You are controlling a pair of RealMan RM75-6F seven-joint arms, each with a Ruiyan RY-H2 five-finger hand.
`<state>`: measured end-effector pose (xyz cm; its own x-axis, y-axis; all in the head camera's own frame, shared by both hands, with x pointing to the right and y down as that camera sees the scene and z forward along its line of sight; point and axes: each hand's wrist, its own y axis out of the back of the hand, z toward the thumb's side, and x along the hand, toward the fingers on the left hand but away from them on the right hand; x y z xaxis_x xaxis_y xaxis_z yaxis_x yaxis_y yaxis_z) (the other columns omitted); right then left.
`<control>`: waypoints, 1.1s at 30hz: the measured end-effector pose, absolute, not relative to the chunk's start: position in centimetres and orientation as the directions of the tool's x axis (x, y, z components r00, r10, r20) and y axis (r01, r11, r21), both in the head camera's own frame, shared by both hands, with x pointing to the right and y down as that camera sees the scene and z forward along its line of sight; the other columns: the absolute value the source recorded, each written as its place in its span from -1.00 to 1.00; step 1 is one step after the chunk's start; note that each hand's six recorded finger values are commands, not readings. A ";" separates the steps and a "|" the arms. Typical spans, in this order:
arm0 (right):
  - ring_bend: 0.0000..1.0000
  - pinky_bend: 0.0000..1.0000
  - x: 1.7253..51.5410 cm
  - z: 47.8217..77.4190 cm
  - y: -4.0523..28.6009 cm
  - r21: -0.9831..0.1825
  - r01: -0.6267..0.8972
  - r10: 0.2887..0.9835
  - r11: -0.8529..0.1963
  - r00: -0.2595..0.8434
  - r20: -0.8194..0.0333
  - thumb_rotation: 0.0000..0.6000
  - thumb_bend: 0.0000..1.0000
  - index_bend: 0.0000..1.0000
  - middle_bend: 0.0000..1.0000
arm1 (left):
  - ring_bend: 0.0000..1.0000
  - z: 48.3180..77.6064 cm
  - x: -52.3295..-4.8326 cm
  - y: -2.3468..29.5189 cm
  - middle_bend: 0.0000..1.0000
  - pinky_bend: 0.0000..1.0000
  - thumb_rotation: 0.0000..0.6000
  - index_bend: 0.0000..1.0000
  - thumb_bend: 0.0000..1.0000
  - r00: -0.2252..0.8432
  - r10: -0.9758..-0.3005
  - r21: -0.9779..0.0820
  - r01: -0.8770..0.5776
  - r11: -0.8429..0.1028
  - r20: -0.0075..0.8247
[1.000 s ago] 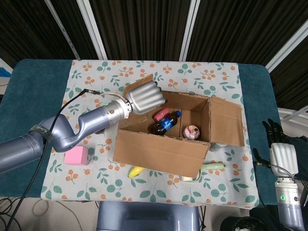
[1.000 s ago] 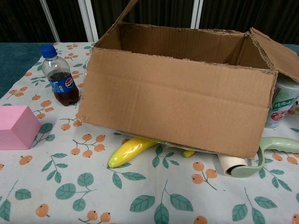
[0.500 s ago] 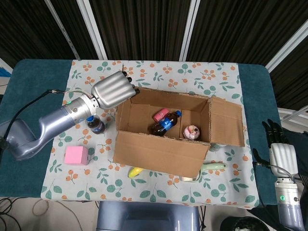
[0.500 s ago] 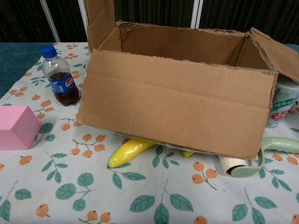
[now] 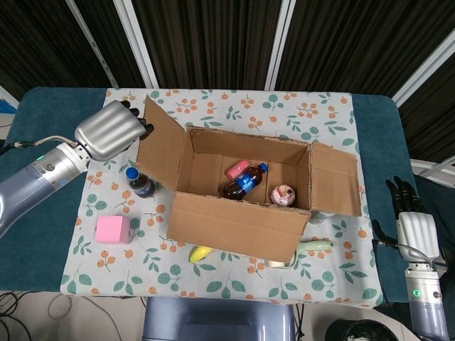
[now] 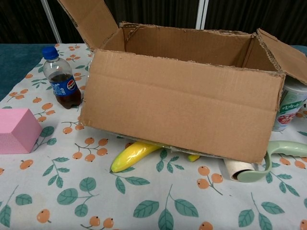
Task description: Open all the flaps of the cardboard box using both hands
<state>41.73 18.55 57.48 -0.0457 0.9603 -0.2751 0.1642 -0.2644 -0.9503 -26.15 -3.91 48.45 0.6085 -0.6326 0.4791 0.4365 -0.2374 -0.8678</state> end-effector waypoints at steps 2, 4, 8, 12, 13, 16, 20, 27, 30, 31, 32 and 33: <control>-0.97 -0.55 41.7 57.5 18.6 -0.950 0.164 0.960 -0.266 -0.046 -0.277 1.00 -0.20 -1.00 -1.00 | -0.07 48.7 -27.5 -3.6 0.15 0.00 1.00 0.02 0.94 0.588 -0.646 -0.865 0.429 -0.261 0.486; -0.97 -0.55 41.7 57.5 18.6 -0.950 0.165 0.960 -0.267 -0.046 -0.278 1.00 -0.20 -1.00 -1.00 | -0.07 49.1 -28.8 -3.2 0.15 0.00 1.00 0.02 0.94 0.568 -0.658 -0.861 0.422 -0.284 0.495; -0.97 -0.55 41.6 57.5 18.6 -0.950 0.163 0.960 -0.268 -0.043 -0.278 1.00 -0.20 -1.00 -1.00 | -0.07 50.0 -31.6 -2.3 0.14 -0.01 1.00 0.02 0.93 0.519 -0.677 -0.847 0.414 -0.335 0.521; -0.97 -0.55 41.5 57.4 18.7 -0.951 0.160 0.961 -0.266 -0.041 -0.275 1.00 -0.20 -1.00 -1.00 | -0.12 50.8 -33.5 -1.6 0.09 -0.06 1.00 -0.02 0.80 0.486 -0.690 -0.838 0.405 -0.365 0.536; -0.97 -0.55 41.5 57.4 18.7 -0.951 0.159 0.961 -0.265 -0.041 -0.275 1.00 -0.20 -1.00 -1.00 | -0.16 50.9 -33.9 -1.4 0.04 -0.10 1.00 -0.05 0.68 0.479 -0.693 -0.836 0.402 -0.373 0.539; -0.97 -0.55 41.6 57.3 18.7 -0.952 0.156 0.961 -0.264 -0.041 -0.273 1.00 -0.20 -1.00 -1.00 | -0.40 51.4 -35.1 -0.9 -0.25 -0.27 1.00 -0.29 0.19 0.455 -0.706 -0.835 0.380 -0.397 0.543; -0.97 -0.55 41.6 57.1 18.7 -0.954 0.151 0.963 -0.258 -0.038 -0.266 1.00 -0.20 -1.00 -1.00 | -0.88 51.6 -36.6 0.0 -0.85 -0.66 1.00 -0.75 -0.46 0.422 -0.746 -0.856 0.300 -0.421 0.515; -0.97 -0.55 41.6 56.9 18.7 -0.958 0.134 0.965 -0.255 -0.031 -0.261 1.00 -0.36 -1.00 -1.00 | -1.00 51.9 -40.2 4.0 -1.00 -0.97 1.00 -1.00 -0.79 0.301 -0.854 -0.904 0.087 -0.419 0.425; -0.98 -0.55 41.5 56.8 18.8 -0.959 0.124 0.965 -0.256 -0.027 -0.261 1.00 -0.47 -1.00 -1.00 | -1.00 52.2 -42.4 6.9 -1.00 -1.00 1.00 -1.00 -0.82 0.216 -0.894 -0.917 0.019 -0.399 0.394; -0.99 -0.55 41.5 56.8 18.9 -0.959 0.120 0.964 -0.258 -0.024 -0.263 1.00 -0.49 -1.00 -1.00 | -1.00 52.3 -43.0 7.8 -1.00 -1.00 1.00 -1.00 -0.82 0.188 -0.903 -0.919 0.002 -0.394 0.387; -1.00 -0.55 41.5 56.8 18.9 -0.958 0.116 0.964 -0.261 -0.021 -0.265 1.00 -0.52 -1.00 -1.00 | -1.00 52.5 -43.9 9.2 -1.00 -1.00 1.00 -1.00 -0.82 0.152 -0.913 -0.922 -0.019 -0.386 0.379; -1.00 -0.55 41.4 56.8 19.0 -0.958 0.109 0.963 -0.267 -0.018 -0.270 1.00 -0.55 -1.00 -1.00 | -1.00 52.6 -44.4 10.2 -1.00 -1.00 1.00 -1.00 -0.82 0.126 -0.918 -0.924 -0.032 -0.382 0.375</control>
